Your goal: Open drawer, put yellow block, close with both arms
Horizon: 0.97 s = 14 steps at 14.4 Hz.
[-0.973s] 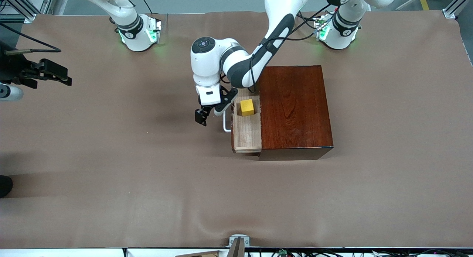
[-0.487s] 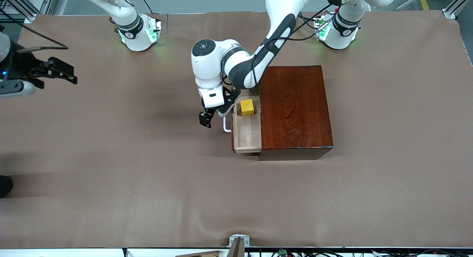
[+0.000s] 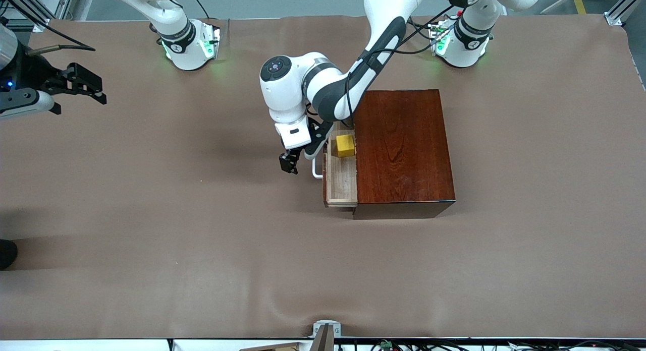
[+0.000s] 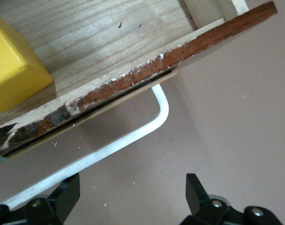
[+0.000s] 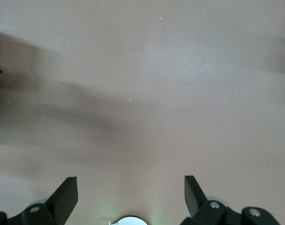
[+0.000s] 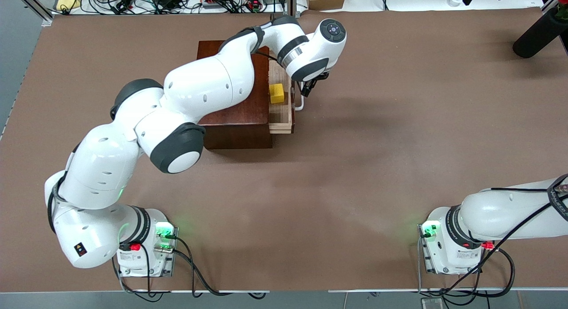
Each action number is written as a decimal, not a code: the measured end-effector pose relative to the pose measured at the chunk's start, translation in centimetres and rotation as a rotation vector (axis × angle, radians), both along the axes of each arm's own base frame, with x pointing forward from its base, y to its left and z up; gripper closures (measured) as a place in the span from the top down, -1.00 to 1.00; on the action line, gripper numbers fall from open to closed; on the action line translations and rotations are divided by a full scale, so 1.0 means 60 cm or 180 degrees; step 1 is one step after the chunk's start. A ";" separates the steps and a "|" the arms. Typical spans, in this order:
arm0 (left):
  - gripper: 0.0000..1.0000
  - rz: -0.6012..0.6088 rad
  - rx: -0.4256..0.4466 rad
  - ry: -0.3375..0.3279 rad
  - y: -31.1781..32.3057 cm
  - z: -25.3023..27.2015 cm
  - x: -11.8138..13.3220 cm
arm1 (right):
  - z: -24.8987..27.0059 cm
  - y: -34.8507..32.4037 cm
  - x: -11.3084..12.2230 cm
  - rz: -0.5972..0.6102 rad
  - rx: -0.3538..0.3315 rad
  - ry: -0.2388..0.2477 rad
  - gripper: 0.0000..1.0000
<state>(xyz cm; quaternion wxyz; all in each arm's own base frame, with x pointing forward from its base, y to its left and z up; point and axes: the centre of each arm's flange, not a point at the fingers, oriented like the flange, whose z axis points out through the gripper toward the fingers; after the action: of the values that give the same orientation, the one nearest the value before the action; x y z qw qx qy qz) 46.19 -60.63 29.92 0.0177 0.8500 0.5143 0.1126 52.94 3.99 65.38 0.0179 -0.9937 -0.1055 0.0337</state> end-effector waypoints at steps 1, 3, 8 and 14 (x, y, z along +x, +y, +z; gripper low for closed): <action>1.00 0.0015 0.0029 0.0015 0.003 -0.001 0.002 | 0.006 -0.004 0.000 -0.0015 -0.0002 -0.0022 1.00; 1.00 0.0043 0.0082 0.0045 0.009 -0.003 0.004 | 0.015 -0.026 0.000 -0.0089 -0.0007 -0.0039 1.00; 1.00 0.0157 0.0346 0.0195 0.036 -0.012 0.010 | 0.020 -0.059 0.000 -0.0190 -0.0007 -0.0056 1.00; 1.00 0.0230 0.0607 0.0363 0.056 -0.030 0.003 | 0.024 -0.044 -0.001 -0.0135 -0.0007 -0.0073 1.00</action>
<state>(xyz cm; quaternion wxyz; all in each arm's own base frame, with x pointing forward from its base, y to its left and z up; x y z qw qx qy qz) 46.38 -57.26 28.15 -0.0965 0.8338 0.5317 0.1131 52.91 1.38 66.84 0.0164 -0.9960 -0.0846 0.0220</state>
